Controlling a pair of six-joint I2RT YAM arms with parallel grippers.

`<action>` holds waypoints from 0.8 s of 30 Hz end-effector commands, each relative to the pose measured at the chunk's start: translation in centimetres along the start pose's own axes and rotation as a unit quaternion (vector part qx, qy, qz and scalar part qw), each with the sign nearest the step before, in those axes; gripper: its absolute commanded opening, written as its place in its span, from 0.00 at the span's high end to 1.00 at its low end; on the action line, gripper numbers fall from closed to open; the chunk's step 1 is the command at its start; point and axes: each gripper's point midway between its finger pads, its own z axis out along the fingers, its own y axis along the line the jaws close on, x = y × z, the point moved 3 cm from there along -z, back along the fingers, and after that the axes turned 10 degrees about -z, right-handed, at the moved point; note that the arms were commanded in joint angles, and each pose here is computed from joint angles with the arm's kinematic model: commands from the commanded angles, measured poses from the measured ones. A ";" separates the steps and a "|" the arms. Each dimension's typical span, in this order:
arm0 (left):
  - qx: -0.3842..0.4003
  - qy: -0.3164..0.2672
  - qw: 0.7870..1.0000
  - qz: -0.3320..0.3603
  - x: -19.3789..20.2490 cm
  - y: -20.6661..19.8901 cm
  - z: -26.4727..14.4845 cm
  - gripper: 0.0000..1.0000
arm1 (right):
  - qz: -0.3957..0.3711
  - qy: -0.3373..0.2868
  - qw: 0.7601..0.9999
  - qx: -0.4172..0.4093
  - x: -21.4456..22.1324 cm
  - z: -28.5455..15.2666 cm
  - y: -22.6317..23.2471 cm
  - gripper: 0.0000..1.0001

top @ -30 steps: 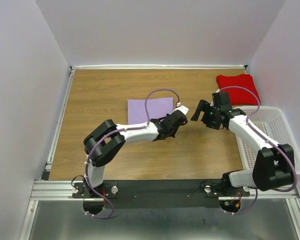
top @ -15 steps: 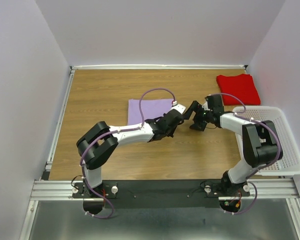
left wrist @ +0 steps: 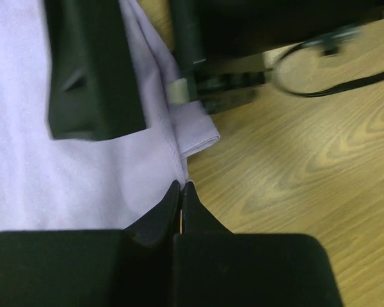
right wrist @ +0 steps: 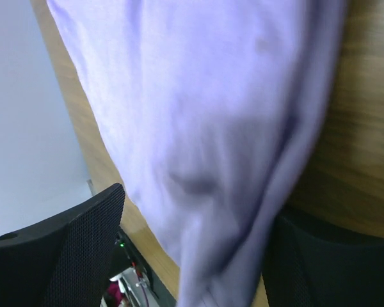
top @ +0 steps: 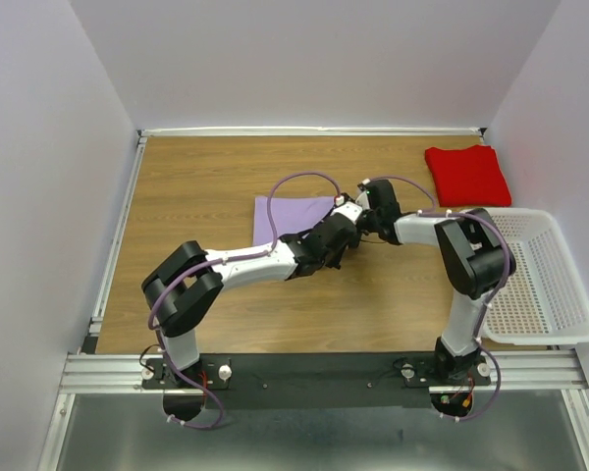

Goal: Fold and stack the t-shirts
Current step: Neatly place the folded tshirt to the corner

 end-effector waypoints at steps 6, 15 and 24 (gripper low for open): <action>0.047 -0.027 0.998 -0.031 -2.0 -1.5 -1.7 1.00 | -0.004 0.028 0.999 0.040 1.3 3.2 -1.7 0.50; 0.062 -0.045 0.996 -0.049 -4.0 -1.8 -3.3 0.44 | -0.100 0.024 0.987 0.121 -0.4 1.2 -2.3 0.99; 0.025 -0.091 0.990 -0.107 -8.9 6.8 -6.7 0.03 | -0.288 0.048 0.907 0.304 -5.9 -3.6 -5.0 1.00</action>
